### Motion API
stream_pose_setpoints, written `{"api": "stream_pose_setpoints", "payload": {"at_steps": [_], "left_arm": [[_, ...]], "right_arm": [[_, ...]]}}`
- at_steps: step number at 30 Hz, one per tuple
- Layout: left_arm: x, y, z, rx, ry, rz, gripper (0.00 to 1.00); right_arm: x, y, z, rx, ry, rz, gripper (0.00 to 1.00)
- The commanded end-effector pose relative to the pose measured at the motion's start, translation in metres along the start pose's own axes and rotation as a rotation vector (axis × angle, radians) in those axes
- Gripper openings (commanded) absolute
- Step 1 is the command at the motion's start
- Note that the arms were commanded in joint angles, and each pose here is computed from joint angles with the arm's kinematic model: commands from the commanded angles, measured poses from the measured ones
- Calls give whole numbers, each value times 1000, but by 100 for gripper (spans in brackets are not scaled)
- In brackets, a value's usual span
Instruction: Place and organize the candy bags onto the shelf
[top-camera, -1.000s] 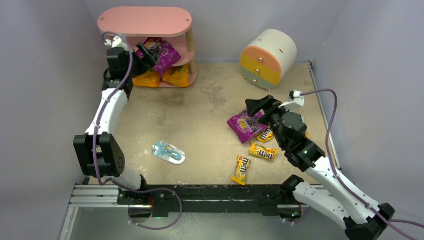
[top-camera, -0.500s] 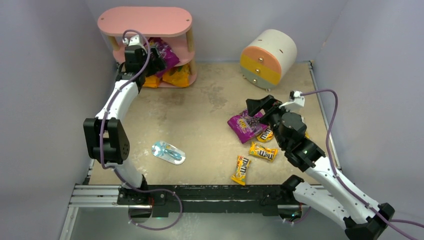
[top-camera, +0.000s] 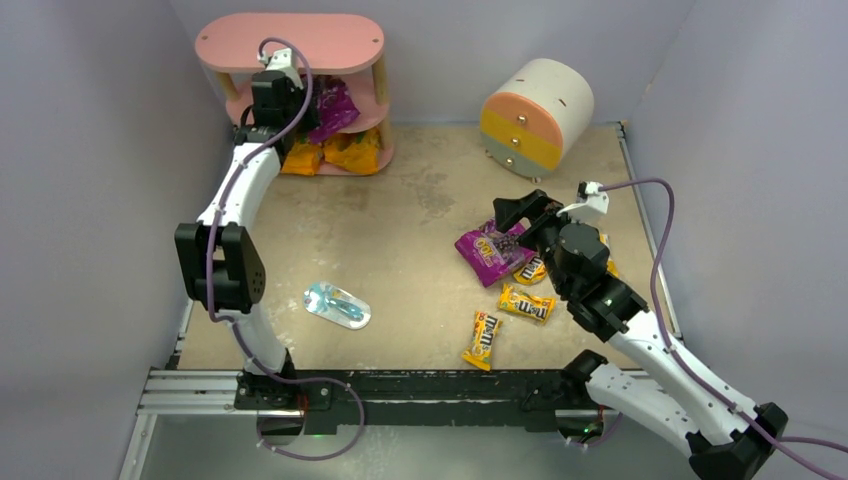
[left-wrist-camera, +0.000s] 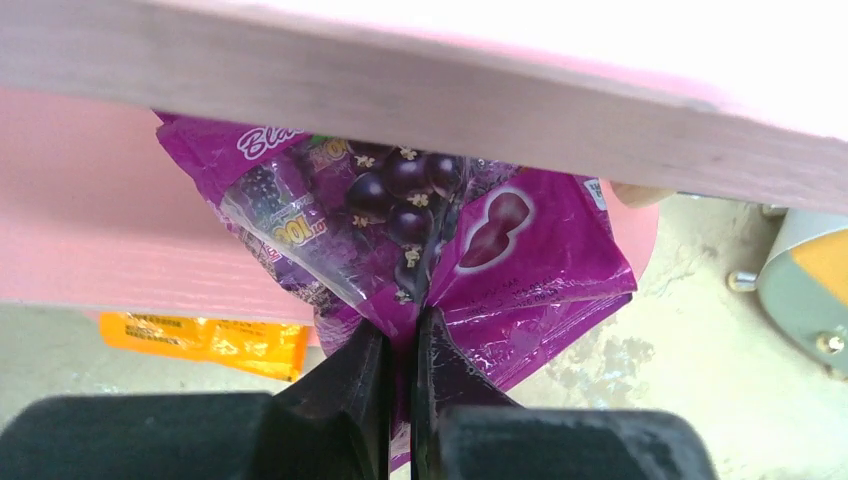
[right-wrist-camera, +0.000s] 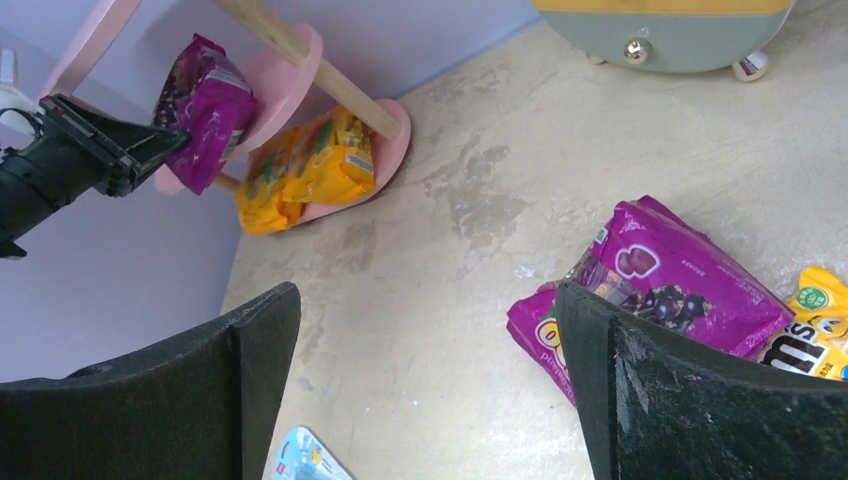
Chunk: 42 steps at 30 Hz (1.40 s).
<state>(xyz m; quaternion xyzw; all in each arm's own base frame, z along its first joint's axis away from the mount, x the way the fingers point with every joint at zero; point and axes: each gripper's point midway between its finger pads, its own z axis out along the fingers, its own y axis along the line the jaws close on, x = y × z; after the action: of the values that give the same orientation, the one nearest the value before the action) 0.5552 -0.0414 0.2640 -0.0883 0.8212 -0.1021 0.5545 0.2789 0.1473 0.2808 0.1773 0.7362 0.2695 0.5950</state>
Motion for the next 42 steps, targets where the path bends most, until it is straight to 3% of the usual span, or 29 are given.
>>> {"api": "stream_pose_setpoints", "payload": {"at_steps": [1,10,17,21,25,31,34,42], "left_arm": [[-23,-3,2,26,-57,160,0],[-18,-68,-12,463,-110,335,0],[-29,-56,11,373,-140,306,0],[-37,-23,19,174,-140,282,41],[-45,-8,12,78,-160,274,60],[-60,-7,-12,51,-198,259,73],[-61,-17,-28,102,-210,240,88],[-64,-45,-80,220,-187,129,94]], "right_arm": [[-17,4,-3,1,-55,5,99],[-18,8,-2,-4,-52,25,99],[-16,4,-4,9,-39,27,99],[-17,5,-4,11,-43,29,99],[-15,6,0,13,-37,26,99],[-11,7,3,8,-27,26,99],[-10,9,3,0,-20,21,99],[3,6,0,-27,40,-103,99]]}}
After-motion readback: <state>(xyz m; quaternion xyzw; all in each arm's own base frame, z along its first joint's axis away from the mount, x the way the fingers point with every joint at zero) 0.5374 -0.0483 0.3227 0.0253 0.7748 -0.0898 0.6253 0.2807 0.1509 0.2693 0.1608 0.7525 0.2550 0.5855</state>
